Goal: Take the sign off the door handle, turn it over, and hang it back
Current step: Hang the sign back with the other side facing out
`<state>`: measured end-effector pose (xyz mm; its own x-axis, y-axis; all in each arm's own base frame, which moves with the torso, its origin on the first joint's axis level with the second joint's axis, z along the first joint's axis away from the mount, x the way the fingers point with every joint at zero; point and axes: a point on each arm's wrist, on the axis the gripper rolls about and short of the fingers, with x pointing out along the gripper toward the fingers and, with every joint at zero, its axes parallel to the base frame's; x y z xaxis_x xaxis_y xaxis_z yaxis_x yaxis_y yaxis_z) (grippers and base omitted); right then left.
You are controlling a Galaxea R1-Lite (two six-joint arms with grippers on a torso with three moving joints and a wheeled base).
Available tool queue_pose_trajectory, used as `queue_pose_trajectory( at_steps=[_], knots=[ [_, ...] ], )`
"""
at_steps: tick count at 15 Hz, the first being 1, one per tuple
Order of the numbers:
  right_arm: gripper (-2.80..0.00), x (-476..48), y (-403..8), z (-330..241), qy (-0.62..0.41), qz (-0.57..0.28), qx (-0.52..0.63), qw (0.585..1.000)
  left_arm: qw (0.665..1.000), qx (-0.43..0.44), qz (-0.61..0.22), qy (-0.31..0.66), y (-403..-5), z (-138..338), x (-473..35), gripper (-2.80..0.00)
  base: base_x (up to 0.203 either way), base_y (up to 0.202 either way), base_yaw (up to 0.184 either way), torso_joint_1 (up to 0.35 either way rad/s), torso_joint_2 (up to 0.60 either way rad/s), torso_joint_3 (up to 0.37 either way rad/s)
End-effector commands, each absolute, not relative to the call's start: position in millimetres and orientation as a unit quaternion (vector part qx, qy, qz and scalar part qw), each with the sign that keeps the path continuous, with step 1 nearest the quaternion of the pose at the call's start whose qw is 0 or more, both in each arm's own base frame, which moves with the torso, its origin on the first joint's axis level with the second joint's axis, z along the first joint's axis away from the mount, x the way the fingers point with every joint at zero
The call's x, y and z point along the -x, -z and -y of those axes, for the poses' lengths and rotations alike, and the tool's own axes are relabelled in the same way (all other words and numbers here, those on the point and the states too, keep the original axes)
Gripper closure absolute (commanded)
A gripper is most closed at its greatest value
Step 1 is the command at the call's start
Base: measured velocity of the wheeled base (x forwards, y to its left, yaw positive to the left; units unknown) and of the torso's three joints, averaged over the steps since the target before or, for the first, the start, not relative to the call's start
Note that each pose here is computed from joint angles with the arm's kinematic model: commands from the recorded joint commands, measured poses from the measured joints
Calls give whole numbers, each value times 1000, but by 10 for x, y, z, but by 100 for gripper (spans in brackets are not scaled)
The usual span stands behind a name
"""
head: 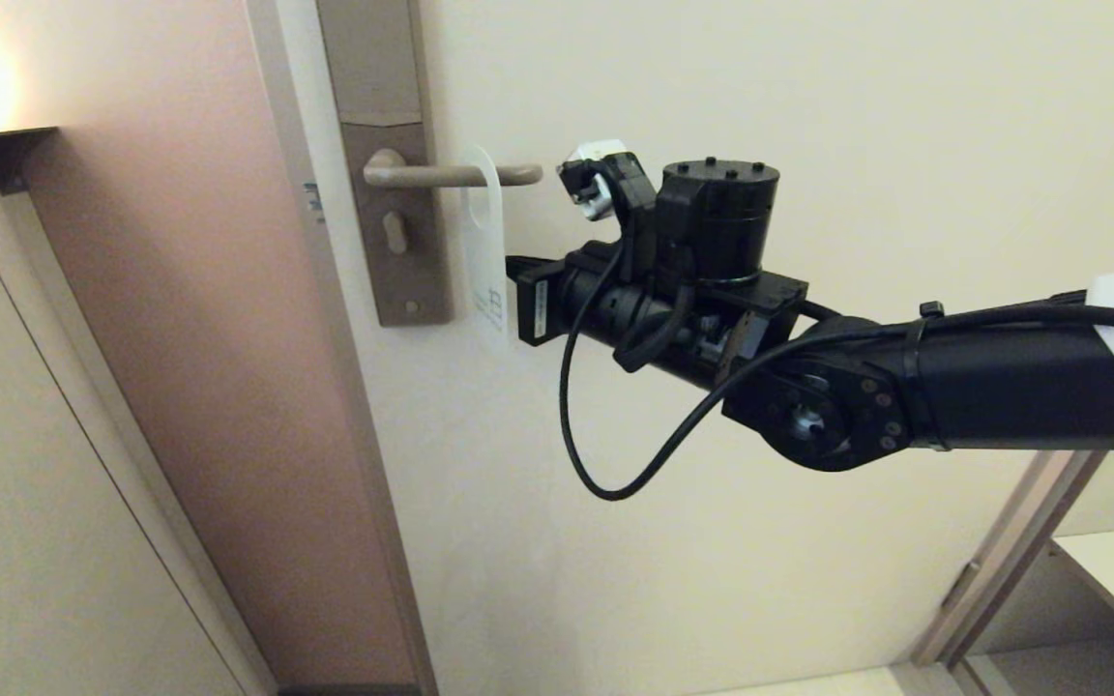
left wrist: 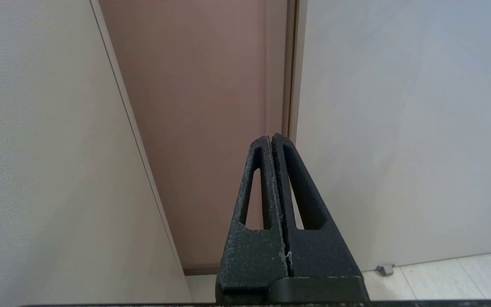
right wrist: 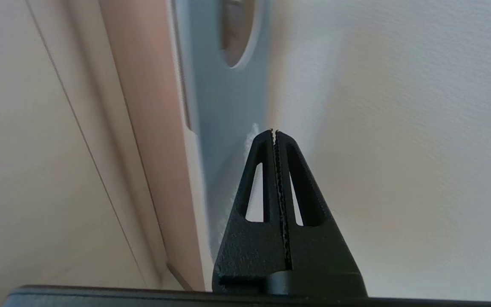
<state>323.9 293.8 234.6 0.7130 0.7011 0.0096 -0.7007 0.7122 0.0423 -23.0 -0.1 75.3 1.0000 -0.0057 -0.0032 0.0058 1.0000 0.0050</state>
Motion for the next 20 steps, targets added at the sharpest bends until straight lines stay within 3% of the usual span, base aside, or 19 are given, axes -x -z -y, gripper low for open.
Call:
queue_pose_trajectory(
  at_steps=[1, 20],
  knots=[
    [0, -3265, -2337, -3057, -387, 17, -30, 922, 1000, -2, -2, 3, -753, 1, 229, 0, 0, 0, 0, 0, 0, 0],
    [0, -3136, -2418, -3405, -413, 104, -65, 903, 1000, -3, -2, 3, -753, 1, 229, 0, 0, 0, 0, 0, 0, 0]
  ],
)
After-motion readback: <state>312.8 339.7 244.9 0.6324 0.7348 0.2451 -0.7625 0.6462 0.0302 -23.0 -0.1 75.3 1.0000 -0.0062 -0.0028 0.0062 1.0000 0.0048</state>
